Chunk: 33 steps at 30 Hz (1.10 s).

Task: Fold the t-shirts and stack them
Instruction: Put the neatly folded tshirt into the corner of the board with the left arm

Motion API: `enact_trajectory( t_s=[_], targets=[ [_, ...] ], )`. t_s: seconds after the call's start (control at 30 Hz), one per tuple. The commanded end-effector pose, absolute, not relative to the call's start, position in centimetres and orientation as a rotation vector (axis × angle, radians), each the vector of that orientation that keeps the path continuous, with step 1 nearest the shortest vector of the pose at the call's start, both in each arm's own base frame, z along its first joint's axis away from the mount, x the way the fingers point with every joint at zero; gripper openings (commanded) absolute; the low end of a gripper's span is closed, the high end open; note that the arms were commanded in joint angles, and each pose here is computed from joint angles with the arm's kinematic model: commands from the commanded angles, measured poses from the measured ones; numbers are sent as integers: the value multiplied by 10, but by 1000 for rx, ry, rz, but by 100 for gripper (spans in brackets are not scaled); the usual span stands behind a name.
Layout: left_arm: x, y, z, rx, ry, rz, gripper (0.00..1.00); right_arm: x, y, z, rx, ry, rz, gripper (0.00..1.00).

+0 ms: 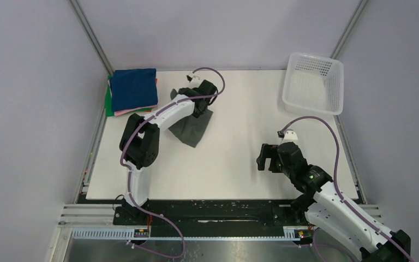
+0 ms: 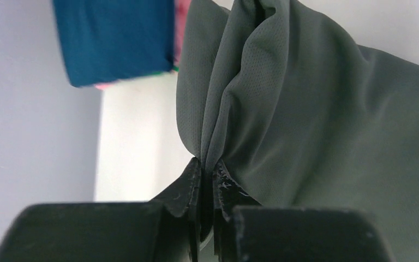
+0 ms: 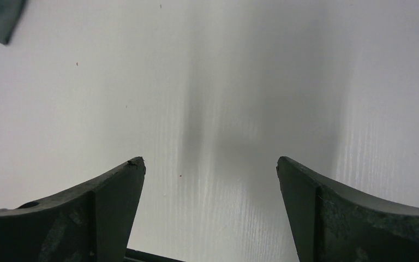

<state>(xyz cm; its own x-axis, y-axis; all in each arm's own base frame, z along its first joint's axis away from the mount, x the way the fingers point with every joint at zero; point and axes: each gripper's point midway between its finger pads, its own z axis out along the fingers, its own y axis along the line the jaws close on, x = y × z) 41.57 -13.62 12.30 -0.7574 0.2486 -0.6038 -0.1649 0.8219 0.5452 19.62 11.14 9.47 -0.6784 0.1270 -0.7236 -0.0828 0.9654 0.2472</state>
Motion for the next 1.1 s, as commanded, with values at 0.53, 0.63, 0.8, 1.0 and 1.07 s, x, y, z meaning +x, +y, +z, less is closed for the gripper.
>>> enact_trajectory(
  t_s=[0.53,0.63,0.8,1.0,1.07],
  targets=[
    [529,-34,240,145,2052,1130,0,214,110,99,32,2284,248,99],
    [536,-30,251,128,2046,1092,0,215,108,96,38,2287,231,100],
    [541,-34,272,111,2040,1029,0,217,109,94,31,2301,221,99],
    [546,-33,307,86,1995,961,0,218,108,92,31,2310,202,99],
    [547,-27,316,73,1981,963,0,218,108,92,31,2313,201,100]
  ],
)
